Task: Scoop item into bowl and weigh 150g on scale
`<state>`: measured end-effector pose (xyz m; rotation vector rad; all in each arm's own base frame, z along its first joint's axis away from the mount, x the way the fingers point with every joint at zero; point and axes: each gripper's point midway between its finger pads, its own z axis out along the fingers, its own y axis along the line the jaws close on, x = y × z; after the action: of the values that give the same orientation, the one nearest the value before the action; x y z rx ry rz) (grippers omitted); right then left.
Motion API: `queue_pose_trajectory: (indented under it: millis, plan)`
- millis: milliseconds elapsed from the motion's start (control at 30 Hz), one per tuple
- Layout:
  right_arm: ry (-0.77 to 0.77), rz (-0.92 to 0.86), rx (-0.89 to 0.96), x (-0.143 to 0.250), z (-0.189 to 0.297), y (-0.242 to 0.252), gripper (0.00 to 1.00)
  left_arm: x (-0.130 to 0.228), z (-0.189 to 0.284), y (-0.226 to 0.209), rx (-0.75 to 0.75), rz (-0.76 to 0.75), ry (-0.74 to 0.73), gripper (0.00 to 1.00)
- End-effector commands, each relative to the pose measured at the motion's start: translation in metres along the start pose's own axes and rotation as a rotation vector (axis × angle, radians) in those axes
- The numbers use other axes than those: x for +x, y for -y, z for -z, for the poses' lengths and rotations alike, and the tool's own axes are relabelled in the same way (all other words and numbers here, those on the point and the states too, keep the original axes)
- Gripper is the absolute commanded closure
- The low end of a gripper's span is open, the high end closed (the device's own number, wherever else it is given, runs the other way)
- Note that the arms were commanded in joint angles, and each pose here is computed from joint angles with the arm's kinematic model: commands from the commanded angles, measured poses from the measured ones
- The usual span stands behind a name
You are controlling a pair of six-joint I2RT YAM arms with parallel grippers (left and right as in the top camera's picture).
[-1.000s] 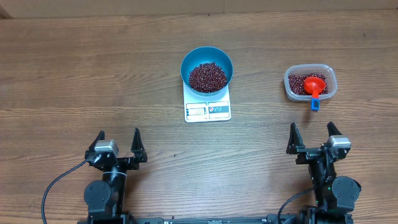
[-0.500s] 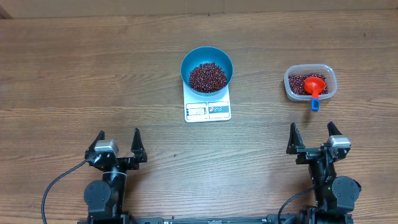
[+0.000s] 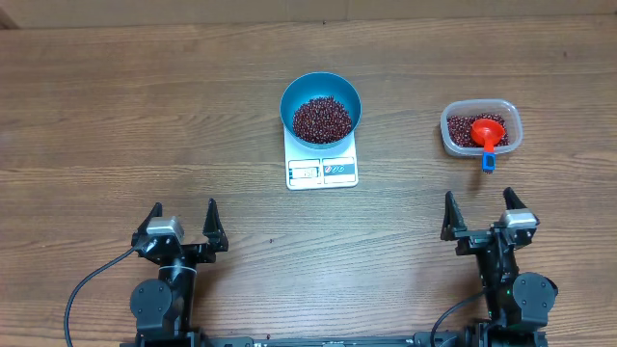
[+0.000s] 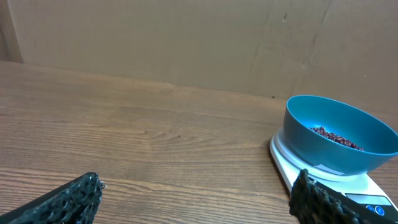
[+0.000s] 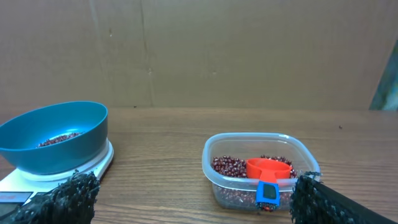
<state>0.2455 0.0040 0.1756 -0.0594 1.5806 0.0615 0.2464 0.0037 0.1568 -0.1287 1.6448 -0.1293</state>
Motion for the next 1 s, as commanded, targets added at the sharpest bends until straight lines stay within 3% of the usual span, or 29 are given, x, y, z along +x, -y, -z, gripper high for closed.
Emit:
queue_pose_trajectory:
  millis: [0,967]
  plan:
    - [0.002,0.043,-0.016,0.0024,-0.0001,-0.0032,0.0,-0.0002,0.0004,0.0005,0.002,0.011,0.005,0.0]
    - [0.006,0.089,-0.01,0.0015,-0.0001,-0.0021,0.0,-0.0001,0.0004,0.0004,0.002,0.011,0.005,0.0]
